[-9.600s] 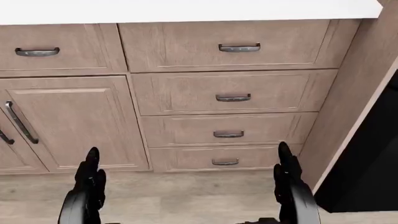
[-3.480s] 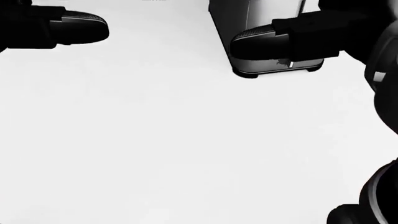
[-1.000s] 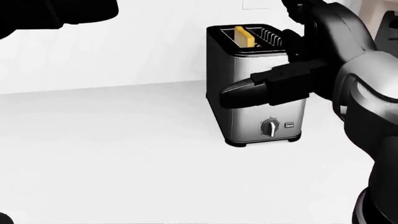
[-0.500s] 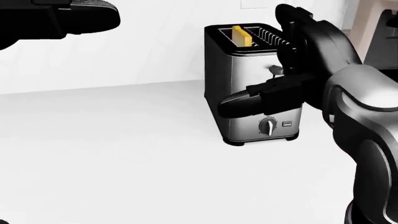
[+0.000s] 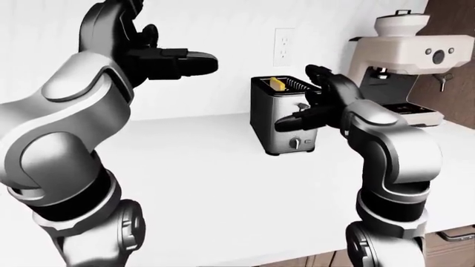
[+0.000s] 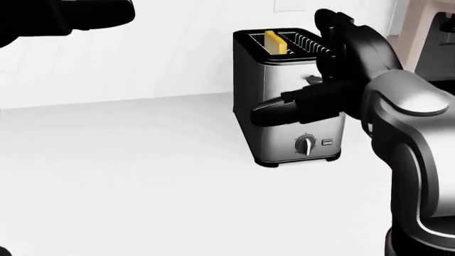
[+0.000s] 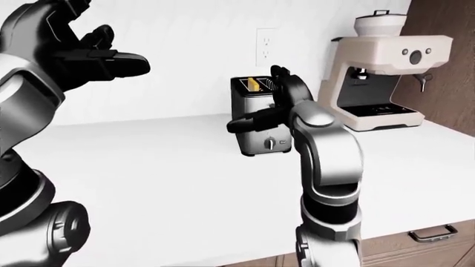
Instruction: Push down the lever of the toaster to turn it on.
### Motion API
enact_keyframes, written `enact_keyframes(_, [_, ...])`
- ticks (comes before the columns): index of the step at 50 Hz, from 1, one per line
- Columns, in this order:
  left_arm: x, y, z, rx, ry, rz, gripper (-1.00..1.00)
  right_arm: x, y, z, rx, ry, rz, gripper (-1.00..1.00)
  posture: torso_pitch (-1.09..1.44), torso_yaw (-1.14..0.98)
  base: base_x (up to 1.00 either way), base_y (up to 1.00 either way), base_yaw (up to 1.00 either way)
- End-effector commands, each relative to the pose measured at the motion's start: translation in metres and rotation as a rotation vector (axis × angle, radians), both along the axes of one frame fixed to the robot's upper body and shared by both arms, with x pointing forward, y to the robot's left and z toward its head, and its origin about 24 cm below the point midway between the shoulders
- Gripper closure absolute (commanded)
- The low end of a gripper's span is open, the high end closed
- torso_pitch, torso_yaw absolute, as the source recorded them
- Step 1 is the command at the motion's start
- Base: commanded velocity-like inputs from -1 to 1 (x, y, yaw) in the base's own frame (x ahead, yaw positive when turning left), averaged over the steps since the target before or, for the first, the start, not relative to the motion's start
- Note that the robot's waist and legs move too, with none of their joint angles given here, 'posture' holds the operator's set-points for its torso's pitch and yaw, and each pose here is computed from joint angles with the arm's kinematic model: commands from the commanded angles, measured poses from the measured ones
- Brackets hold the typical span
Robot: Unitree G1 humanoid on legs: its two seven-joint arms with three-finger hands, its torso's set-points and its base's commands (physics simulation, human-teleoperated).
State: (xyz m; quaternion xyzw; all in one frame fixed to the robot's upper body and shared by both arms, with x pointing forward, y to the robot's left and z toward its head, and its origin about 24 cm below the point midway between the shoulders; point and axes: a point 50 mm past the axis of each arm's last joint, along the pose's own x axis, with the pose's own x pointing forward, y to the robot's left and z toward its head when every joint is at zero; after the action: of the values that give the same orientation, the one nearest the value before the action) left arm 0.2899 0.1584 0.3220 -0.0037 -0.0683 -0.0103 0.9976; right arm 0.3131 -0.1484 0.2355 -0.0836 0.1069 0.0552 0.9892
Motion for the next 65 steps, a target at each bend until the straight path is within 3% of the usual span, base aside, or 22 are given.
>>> enact_keyframes(1, [-0.004, -0.001, 0.012, -0.009, -0.062, -0.001, -1.00, 0.001, 0.000, 0.015, -0.002, -0.086, -0.001, -1.00, -0.52, 0.00, 0.00, 0.00, 0.00])
enact_keyframes(31, [-0.006, -0.004, 0.012, -0.014, -0.062, -0.007, -1.00, 0.023, -0.007, -0.004, 0.033, -0.076, -0.022, -1.00, -0.52, 0.00, 0.00, 0.00, 0.00])
enact_keyframes(57, [-0.005, -0.005, 0.013, -0.019, -0.064, -0.012, -1.00, 0.058, -0.008, -0.016, 0.047, -0.079, -0.039, -1.00, -0.52, 0.00, 0.00, 0.00, 0.00])
enact_keyframes(65, [-0.005, -0.006, 0.013, -0.019, -0.064, -0.012, -1.00, 0.057, -0.006, -0.020, 0.050, -0.072, -0.038, -1.00, -0.52, 0.00, 0.00, 0.00, 0.00])
